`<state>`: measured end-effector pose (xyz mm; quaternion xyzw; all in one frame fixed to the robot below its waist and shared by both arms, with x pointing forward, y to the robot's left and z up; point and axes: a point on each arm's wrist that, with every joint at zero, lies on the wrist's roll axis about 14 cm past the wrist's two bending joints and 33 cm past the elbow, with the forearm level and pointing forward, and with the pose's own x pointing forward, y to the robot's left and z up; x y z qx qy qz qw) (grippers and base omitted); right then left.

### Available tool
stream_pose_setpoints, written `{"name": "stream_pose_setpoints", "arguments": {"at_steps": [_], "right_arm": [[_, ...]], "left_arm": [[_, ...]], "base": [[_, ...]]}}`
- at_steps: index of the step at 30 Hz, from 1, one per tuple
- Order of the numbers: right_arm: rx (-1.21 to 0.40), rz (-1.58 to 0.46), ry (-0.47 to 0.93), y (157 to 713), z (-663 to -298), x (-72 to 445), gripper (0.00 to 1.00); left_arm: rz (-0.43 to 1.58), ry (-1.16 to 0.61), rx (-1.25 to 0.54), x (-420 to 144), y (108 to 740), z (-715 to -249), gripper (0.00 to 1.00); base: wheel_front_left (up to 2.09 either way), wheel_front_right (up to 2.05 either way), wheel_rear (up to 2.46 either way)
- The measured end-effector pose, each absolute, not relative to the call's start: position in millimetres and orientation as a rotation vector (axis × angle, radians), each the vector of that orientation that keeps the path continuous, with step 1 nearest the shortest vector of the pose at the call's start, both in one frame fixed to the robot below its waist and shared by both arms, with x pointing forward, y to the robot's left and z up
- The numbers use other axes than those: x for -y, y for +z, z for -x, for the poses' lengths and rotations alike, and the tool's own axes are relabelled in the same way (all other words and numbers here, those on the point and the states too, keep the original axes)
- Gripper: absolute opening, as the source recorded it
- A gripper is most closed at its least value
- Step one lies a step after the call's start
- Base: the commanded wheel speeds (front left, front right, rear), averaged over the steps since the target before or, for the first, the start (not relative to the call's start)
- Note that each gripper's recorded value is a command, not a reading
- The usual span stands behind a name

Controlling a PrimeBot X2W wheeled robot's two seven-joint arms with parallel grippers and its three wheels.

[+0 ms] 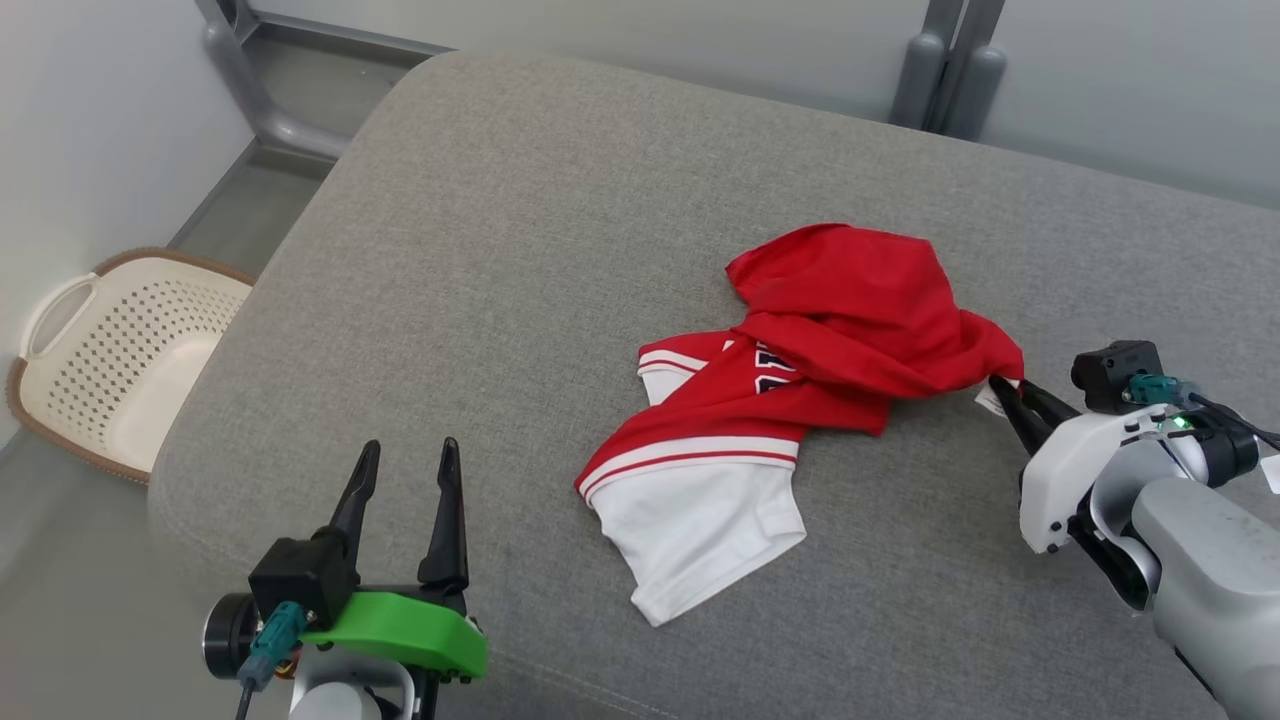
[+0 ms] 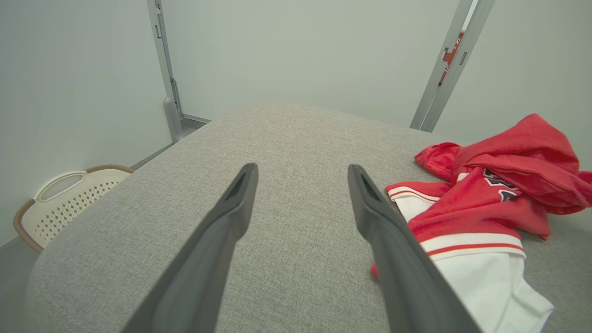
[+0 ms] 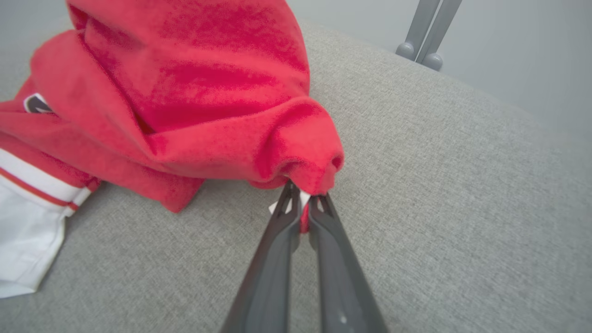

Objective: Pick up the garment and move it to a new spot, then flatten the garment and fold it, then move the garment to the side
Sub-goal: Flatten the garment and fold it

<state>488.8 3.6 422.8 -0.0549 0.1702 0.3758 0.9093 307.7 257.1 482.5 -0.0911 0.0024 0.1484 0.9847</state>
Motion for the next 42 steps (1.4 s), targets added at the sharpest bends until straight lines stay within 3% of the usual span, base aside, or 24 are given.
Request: {"name": "stream_pose_setpoints", "arguments": {"at_steps": [12, 25, 31, 35, 42], "right_arm": [[-0.122, 0.239, 0.696, 510.5, -505.9, 62.8, 0.0], [-0.089, 0.449, 0.67, 618.0, -491.9, 91.6, 0.0], [-0.251, 0.458, 0.654, 608.7, -508.1, 91.6, 0.0], [-0.39, 0.467, 0.619, 573.3, -533.5, 96.3, 0.0], [-0.399, 0.454, 0.623, 528.8, -580.7, 71.1, 0.0]], "left_arm": [[0.194, 0.214, 0.004, -237.0, 483.0, -315.1, 1.0], [0.217, 0.134, 0.015, -211.0, 487.0, -328.0, 1.0], [0.243, 0.153, 0.005, -210.7, 483.0, -327.1, 1.0], [0.252, 0.185, -0.007, -217.8, 478.9, -325.4, 1.0], [0.245, 0.248, -0.039, -235.4, 469.4, -321.7, 1.0]], "base": [[0.0, 0.0, 0.0], [0.0, 0.0, 0.0], [0.0, 0.0, 0.0], [0.0, 0.0, 0.0], [0.0, 0.0, 0.0]]}}
